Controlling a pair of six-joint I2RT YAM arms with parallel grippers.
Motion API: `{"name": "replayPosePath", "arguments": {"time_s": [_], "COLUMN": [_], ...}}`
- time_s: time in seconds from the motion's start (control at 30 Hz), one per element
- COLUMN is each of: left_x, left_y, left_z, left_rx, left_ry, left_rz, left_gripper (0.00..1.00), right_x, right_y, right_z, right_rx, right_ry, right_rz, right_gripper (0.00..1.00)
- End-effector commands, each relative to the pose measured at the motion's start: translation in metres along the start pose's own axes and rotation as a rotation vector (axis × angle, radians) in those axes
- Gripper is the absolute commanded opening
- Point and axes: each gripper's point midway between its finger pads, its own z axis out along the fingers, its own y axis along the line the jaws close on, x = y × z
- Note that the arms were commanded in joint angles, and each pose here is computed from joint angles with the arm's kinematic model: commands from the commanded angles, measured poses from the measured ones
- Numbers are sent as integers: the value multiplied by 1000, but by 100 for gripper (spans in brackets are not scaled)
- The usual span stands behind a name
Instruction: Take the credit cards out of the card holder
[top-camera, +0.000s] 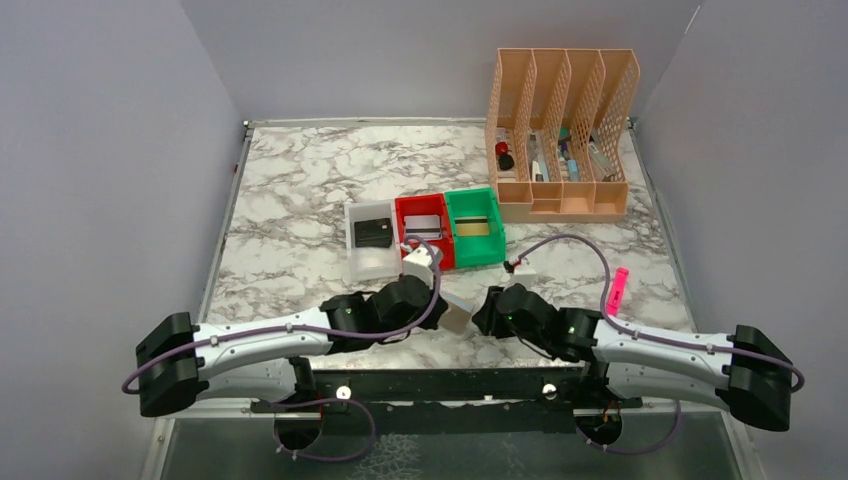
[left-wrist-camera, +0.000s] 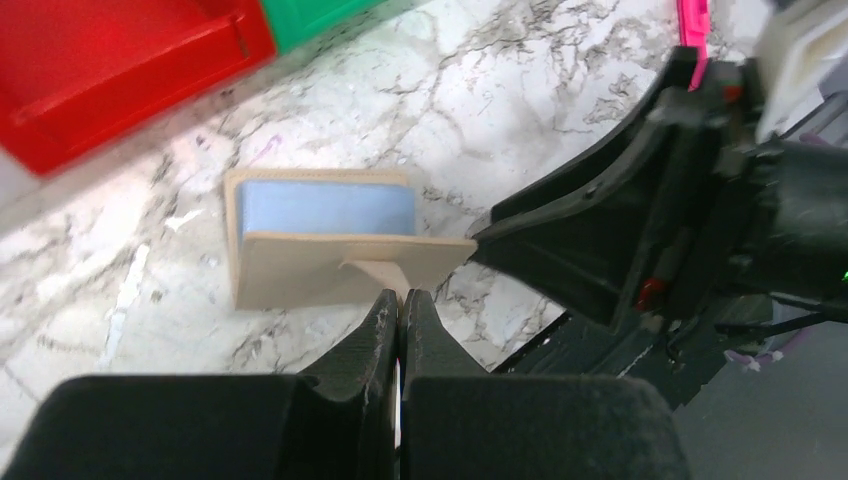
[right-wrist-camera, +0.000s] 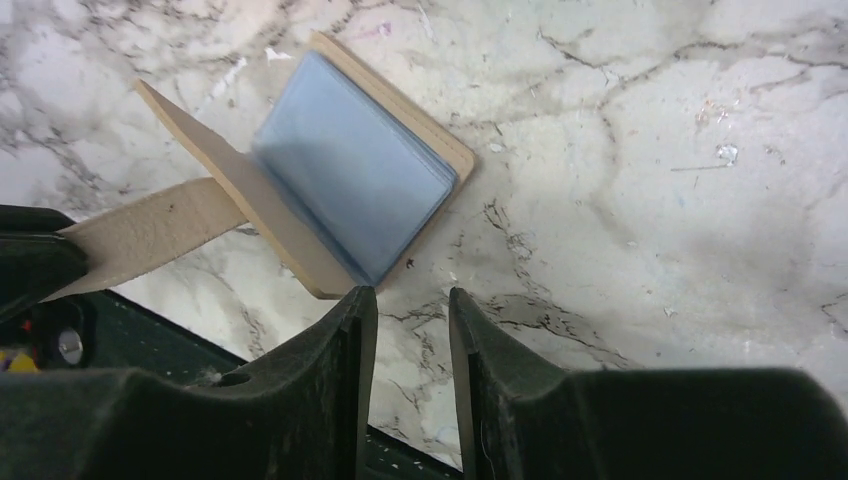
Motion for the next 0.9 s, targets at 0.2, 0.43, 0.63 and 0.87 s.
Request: {"name": "replayPosePath", "arguments": {"time_s": [0.2, 0.43, 0.63, 0.87], "left_x": [49, 55, 64, 58], "left_y": [96, 111, 116, 115], "left_z": [-49, -62, -61, -60], "left_rx": [-231, -255, -295, -309], "left_ry": [-69, -86, -52, -62], "left_rz": [-291, -342, -346, -334], "left_gripper": [0, 0, 0, 5], "right_x": [-28, -32, -12, 28], "right_y": [24, 65, 116, 150], "right_z": [2, 12, 18, 39], "right_rx": [-53, -162, -388, -564], "right_ry": [-74, -18, 113, 302], "right_rz": [-78, -166, -262, -326], "right_gripper": [40, 43, 42, 34]}}
